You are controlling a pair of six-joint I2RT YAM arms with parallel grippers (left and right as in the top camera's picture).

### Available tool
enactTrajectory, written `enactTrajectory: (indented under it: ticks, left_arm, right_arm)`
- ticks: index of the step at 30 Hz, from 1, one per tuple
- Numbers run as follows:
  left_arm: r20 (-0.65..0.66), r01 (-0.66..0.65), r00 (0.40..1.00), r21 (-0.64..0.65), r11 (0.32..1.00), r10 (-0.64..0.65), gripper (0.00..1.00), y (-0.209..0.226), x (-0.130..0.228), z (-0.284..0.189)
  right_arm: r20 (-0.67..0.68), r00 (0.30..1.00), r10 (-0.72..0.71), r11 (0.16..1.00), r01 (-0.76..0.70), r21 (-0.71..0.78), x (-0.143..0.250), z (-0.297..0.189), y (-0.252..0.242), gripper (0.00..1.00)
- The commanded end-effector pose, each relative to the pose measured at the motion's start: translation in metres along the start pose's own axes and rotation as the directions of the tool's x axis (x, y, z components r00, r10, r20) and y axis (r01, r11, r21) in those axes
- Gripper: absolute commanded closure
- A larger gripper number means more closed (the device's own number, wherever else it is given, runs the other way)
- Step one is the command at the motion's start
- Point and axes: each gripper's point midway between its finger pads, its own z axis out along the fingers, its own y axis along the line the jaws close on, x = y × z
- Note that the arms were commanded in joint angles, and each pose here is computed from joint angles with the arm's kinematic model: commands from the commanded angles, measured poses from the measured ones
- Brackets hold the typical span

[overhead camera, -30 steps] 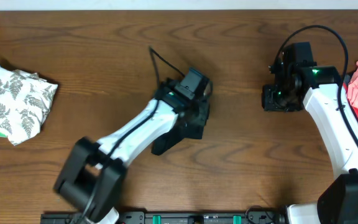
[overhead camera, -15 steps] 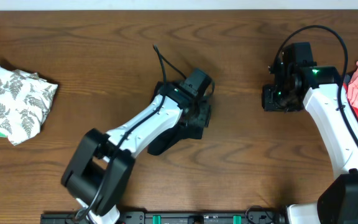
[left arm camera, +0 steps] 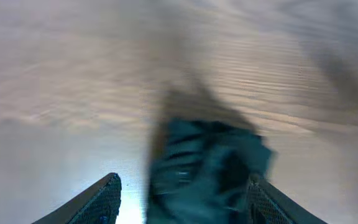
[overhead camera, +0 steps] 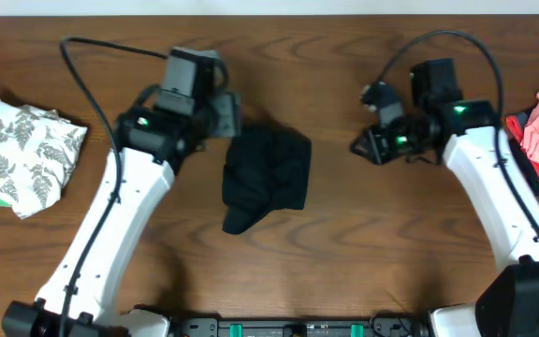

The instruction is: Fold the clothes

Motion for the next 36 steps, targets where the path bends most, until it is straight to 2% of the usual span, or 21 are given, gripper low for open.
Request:
enactTrajectory:
  ticks: [1,3,5,10,13,19,24,29,32,34,36]
  left_arm:
    - [-0.062,0.04,0.997,-0.066,0.997,-0.044,0.35,0.03,0.008,0.016]
    - [-0.092,0.065,0.993,-0.066,0.996,-0.071,0.34,0.038,0.012,0.019]
    - [-0.114,0.078,0.99,-0.072,0.994,-0.086,0.34,0.043,0.016,0.022]
    - [-0.142,0.089,0.985,-0.092,0.992,-0.101,0.34,0.051,0.021,0.026]
    - [-0.147,0.088,0.984,-0.093,0.992,-0.102,0.34,0.051,0.023,0.027]
    - [-0.147,0.088,0.984,-0.093,0.992,-0.102,0.34,0.051,0.023,0.027]
    - [-0.147,0.088,0.984,-0.093,0.992,-0.102,0.33,0.051,0.023,0.027]
    - [-0.147,0.088,0.984,-0.093,0.992,-0.102,0.34,0.051,0.023,0.027]
    - [-0.147,0.088,0.984,-0.093,0.992,-0.102,0.34,0.051,0.023,0.027]
    - [-0.15,0.088,0.983,-0.094,0.992,-0.102,0.34,0.051,0.024,0.027]
    - [-0.153,0.088,0.983,-0.095,0.992,-0.102,0.34,0.051,0.024,0.027]
  right_arm:
    - [0.016,0.989,-0.147,0.978,0.148,-0.145,-0.008,0.02,0.046,0.61]
    - [-0.014,0.984,-0.178,0.973,0.174,-0.15,-0.007,0.038,0.058,0.53]
    - [-0.059,0.981,-0.183,0.977,0.174,-0.126,-0.002,0.058,0.062,0.51]
    - [-0.162,0.981,-0.104,0.991,0.116,0.065,0.009,0.108,0.046,0.5]
    - [-0.174,0.977,-0.124,0.988,0.139,0.074,0.011,0.127,0.053,0.47]
    - [-0.126,0.978,-0.168,0.964,0.19,0.188,-0.003,0.136,0.059,0.44]
    - [-0.145,0.964,-0.224,0.934,0.255,0.252,0.001,0.143,0.068,0.42]
    - [-0.151,0.97,-0.188,0.914,0.229,0.335,0.005,0.15,0.063,0.42]
    - [-0.153,0.978,-0.14,0.909,0.188,0.371,0.009,0.153,0.056,0.46]
    - [-0.145,0.985,-0.094,0.893,0.148,0.425,0.011,0.152,0.046,0.54]
    - [-0.123,0.991,-0.044,0.864,0.099,0.494,0.011,0.146,0.033,0.71]
